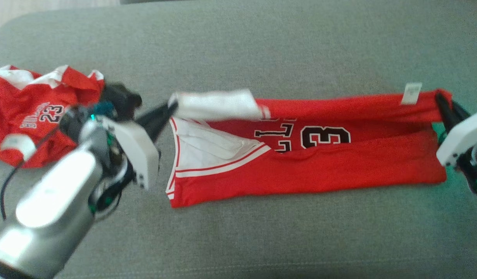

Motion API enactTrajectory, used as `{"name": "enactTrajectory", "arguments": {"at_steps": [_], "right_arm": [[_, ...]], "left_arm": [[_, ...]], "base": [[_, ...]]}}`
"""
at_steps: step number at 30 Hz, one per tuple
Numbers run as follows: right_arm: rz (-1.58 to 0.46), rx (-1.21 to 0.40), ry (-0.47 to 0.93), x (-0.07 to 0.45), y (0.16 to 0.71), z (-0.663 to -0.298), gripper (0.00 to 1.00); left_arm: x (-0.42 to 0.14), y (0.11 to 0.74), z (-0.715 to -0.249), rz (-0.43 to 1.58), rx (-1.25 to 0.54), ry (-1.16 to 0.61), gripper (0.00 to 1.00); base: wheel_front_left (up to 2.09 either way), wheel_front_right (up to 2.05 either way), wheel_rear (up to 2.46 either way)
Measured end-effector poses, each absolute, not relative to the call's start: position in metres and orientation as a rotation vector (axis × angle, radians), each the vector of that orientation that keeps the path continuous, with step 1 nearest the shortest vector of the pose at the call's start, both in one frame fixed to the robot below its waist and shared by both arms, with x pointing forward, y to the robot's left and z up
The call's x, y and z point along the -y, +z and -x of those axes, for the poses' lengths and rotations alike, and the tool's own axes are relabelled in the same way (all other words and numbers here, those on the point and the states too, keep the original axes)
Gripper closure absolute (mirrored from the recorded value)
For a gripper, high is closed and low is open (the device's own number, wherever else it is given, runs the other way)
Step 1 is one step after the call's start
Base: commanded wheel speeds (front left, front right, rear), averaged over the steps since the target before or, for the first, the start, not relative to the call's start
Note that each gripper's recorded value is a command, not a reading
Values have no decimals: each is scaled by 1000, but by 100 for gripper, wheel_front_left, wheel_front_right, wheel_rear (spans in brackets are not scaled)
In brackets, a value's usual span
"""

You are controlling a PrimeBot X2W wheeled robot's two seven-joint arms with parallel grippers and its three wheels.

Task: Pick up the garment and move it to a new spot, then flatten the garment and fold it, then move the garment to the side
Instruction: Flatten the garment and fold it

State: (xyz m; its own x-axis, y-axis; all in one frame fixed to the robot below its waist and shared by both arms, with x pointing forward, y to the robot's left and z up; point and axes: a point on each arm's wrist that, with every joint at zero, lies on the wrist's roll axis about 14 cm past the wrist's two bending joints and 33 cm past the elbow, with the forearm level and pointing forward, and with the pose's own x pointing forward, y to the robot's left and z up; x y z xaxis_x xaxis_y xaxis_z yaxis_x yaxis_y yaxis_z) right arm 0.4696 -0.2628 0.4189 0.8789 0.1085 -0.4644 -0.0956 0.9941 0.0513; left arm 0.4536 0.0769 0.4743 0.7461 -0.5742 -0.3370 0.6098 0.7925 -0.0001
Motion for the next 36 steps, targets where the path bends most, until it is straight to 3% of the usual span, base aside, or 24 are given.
{"name": "enactTrajectory", "arguments": {"at_steps": [9, 23, 24, 25, 26, 32, 36], "right_arm": [[-23, -638, 150, 264, 403, -432, 100], [-28, -759, 170, 269, 398, -403, 100], [-25, -763, 171, 269, 399, -402, 54], [-22, -766, 171, 271, 400, -401, 0], [-19, -775, 169, 272, 399, -398, 0], [-26, -814, 153, 278, 394, -381, 0], [-27, -731, 119, 288, 413, -389, 0]], "left_arm": [[-80, 458, -387, -140, -480, -707, 100], [-72, 433, -355, -149, -588, -751, 100], [-73, 432, -355, -154, -591, -749, 73], [-73, 431, -355, -156, -592, -747, 11], [-74, 431, -356, -159, -589, -743, 0], [-79, 435, -361, -154, -538, -700, 0], [-87, 451, -374, -90, -449, -605, 0]], "base": [[0, 0, 0], [0, 0, 0], [0, 0, 0], [0, 0, 0], [0, 0, 0], [0, 0, 0], [0, 0, 0]]}}
